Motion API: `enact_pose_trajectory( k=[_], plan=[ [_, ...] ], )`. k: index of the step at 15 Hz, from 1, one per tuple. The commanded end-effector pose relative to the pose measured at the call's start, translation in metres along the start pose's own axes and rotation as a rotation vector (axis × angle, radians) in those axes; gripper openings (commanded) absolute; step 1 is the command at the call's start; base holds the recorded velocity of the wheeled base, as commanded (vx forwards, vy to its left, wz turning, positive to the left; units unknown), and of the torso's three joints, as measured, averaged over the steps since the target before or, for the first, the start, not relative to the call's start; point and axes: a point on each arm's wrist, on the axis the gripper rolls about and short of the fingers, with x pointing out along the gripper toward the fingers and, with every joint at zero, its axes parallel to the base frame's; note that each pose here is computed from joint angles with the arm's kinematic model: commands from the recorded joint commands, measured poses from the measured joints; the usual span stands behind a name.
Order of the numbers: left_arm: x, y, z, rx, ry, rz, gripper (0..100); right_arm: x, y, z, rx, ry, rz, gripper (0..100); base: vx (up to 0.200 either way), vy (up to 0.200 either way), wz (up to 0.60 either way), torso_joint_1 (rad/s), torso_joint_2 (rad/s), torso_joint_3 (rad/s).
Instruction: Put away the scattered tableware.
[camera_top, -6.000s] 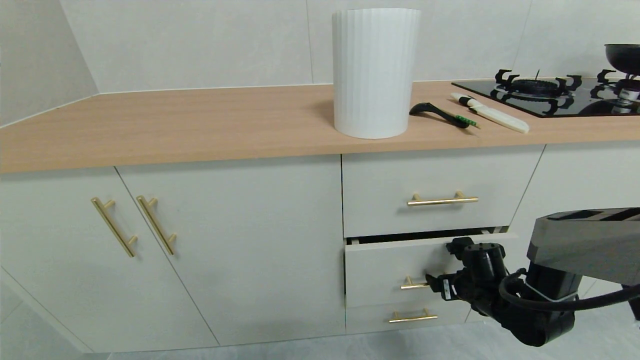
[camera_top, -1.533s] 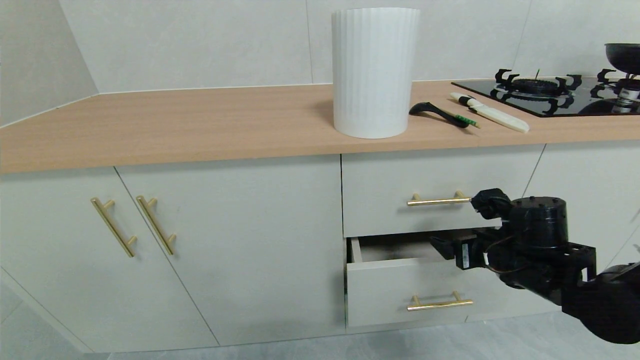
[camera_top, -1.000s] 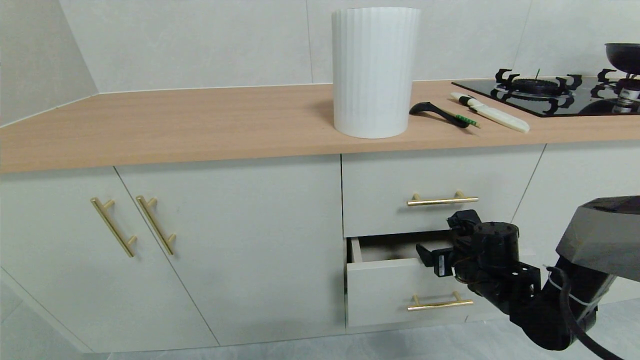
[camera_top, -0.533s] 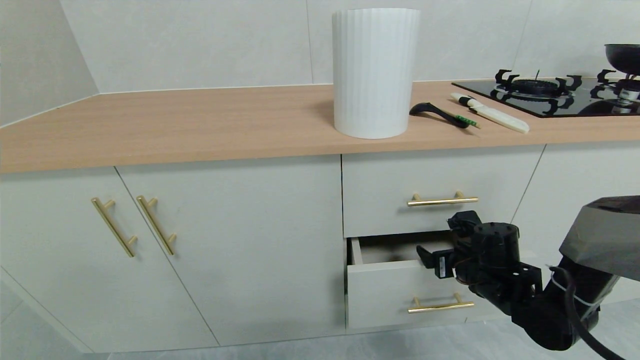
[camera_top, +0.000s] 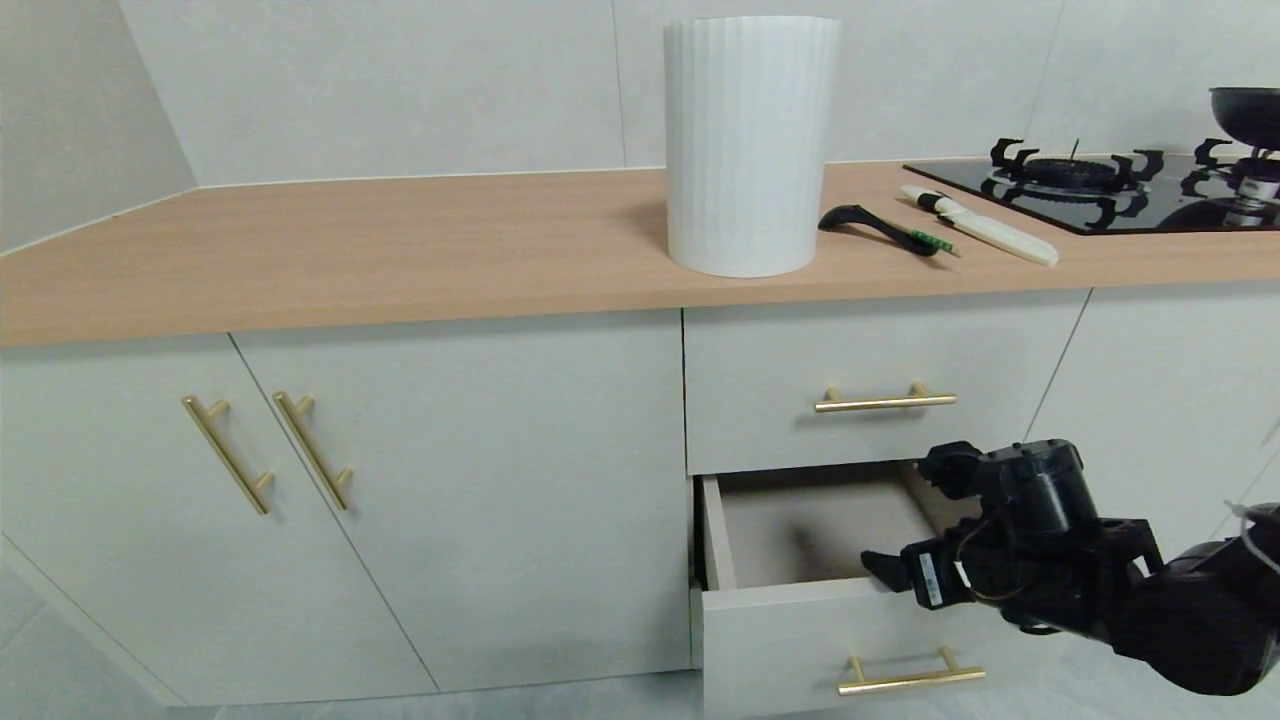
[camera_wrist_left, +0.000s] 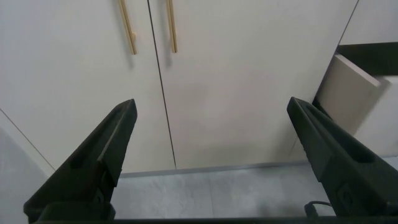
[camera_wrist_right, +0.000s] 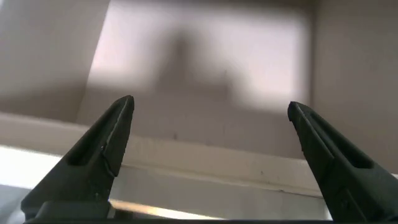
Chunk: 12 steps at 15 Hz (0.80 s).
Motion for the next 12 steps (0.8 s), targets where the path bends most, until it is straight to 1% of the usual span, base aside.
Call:
enact_pose_trajectory(
  k=[1, 3, 6, 10, 12],
  plan=[
    [0.000, 0.000, 0.000, 0.000, 0.000, -0.002, 100, -0.028, 0.000, 0.018, 0.006, -0.050, 0.040, 100, 0.000, 0.000, 0.00, 0.000, 0.00, 0.000],
    [0.000, 0.000, 0.000, 0.000, 0.000, 0.000, 100, -0.036, 0.000, 0.017, -0.004, 0.031, 0.063, 100, 0.000, 0.000, 0.00, 0.000, 0.00, 0.000],
    [0.000, 0.000, 0.000, 0.000, 0.000, 0.000, 100, -0.036, 0.003, 0.013, -0.022, 0.120, 0.064, 100, 0.000, 0.000, 0.00, 0.000, 0.00, 0.000],
    [0.000, 0.000, 0.000, 0.000, 0.002, 0.000, 100, -0.037, 0.006, 0.007, -0.042, 0.187, 0.068, 100, 0.000, 0.000, 0.00, 0.000, 0.00, 0.000],
    [0.000, 0.000, 0.000, 0.000, 0.000, 0.000, 100, -0.038, 0.005, 0.004, -0.058, 0.247, 0.063, 100, 0.000, 0.000, 0.00, 0.000, 0.00, 0.000]
  ],
)
